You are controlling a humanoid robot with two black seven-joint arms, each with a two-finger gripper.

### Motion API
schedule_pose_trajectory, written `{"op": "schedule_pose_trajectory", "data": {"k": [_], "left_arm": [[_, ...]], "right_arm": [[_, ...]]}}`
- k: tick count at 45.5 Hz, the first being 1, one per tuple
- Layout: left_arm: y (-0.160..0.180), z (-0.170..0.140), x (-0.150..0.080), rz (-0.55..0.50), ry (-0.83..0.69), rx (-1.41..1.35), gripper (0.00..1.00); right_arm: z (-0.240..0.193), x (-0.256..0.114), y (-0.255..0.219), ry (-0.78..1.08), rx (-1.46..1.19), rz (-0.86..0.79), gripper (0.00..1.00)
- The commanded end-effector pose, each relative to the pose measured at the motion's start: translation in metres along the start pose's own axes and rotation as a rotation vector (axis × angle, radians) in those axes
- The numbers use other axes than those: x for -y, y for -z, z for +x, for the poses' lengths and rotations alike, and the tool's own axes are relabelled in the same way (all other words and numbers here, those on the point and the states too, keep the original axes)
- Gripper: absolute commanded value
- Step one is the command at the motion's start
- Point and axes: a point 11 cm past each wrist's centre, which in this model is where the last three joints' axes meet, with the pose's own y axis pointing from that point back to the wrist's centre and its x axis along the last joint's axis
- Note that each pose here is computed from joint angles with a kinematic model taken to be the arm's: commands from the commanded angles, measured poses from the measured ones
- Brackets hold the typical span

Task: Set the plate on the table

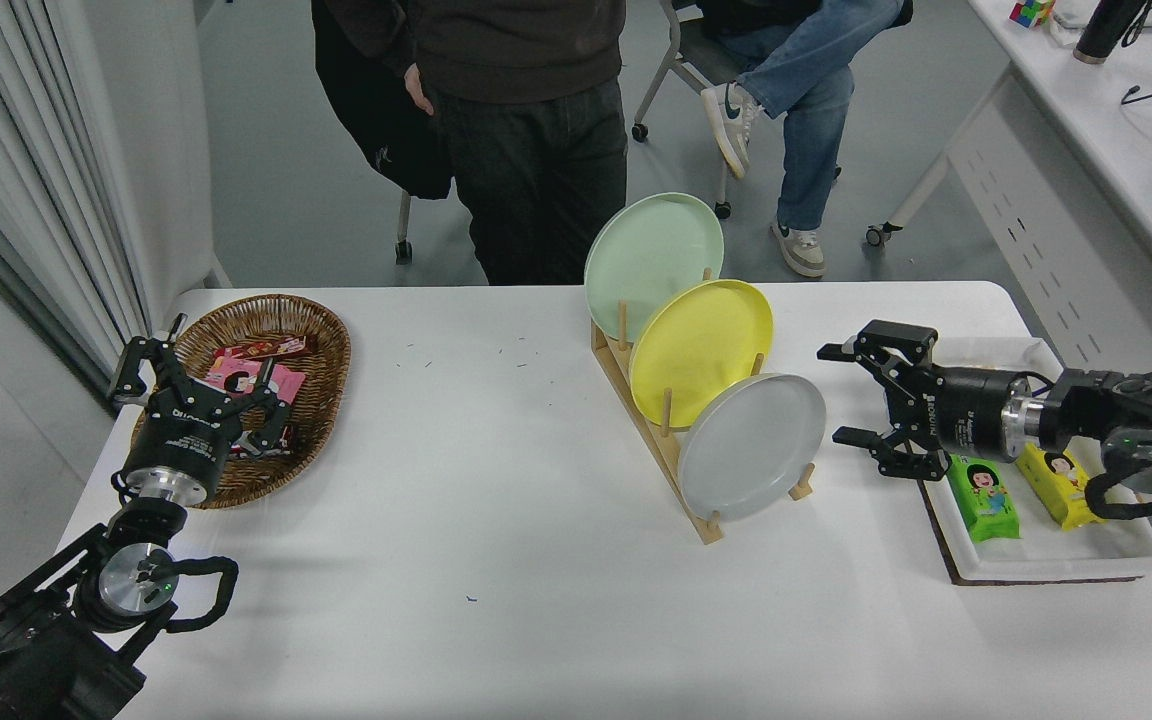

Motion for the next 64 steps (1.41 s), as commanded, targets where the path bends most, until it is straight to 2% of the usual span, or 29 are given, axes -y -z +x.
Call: {"op": "schedule_pose_trajectory", "data": {"k": [1, 12, 28, 42, 53, 64], "left_arm": [[0.000, 0.000, 0.000, 0.000, 0.000, 0.000, 0.98], [0.000, 0.000, 0.000, 0.000, 0.000, 0.000, 0.98], [0.000, 0.000, 0.000, 0.000, 0.000, 0.000, 0.98], [0.000, 0.000, 0.000, 0.000, 0.000, 0.000, 0.98], [0.000, 0.000, 0.000, 0.000, 0.000, 0.000, 0.98], [0.000, 0.000, 0.000, 0.000, 0.000, 0.000, 0.98]], "right_arm": [[-0.018, 0.014, 0.014, -0.138, 0.092, 0.021, 1.00], [-0.042, 0.025, 0.028, -0.087, 0.215, -0.014, 1.00], [-0.048, 0.028, 0.029, -0.071, 0.265, -0.096, 1.00], [-0.058, 0.017, 0.072, -0.021, 0.177, -0.092, 1.00], [-0.055, 0.016, 0.084, -0.026, 0.107, -0.084, 1.00], [-0.039, 0.012, 0.081, -0.083, 0.008, -0.168, 1.00]]}}
